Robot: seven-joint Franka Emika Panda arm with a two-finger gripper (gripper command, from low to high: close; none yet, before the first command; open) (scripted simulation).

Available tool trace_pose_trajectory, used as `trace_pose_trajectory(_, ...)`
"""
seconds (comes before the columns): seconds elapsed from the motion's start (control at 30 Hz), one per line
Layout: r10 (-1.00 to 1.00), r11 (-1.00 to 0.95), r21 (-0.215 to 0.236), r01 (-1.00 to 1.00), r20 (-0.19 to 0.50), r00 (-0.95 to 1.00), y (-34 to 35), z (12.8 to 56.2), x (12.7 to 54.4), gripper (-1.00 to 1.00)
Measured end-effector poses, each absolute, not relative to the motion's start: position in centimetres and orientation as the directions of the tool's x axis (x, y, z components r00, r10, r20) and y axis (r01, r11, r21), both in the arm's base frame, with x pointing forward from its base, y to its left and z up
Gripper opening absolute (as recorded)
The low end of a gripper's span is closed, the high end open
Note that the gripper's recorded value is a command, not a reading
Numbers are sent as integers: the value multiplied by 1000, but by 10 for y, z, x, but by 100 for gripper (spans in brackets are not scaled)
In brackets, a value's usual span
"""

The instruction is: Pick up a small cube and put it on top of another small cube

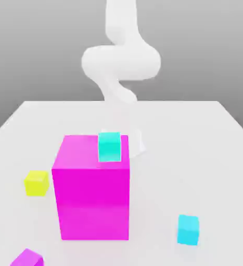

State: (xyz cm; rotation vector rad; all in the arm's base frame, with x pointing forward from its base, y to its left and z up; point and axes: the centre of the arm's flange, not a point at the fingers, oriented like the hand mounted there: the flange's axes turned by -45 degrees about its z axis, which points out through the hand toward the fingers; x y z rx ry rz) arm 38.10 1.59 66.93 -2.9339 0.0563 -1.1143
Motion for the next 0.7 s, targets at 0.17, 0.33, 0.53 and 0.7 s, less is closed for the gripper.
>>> trace_pose_trajectory(0.17,-73,-997,-19,-74,544,836,48,575,436,0)
trace_pose_trajectory(0.33,-106,-994,-17,-109,419,902,79,475,465,0)
trace_pose_trajectory(0.53,-144,-989,-11,-146,257,956,115,354,467,0)
trace_pose_trajectory(0.7,-165,-986,-6,-166,114,980,147,259,442,0)
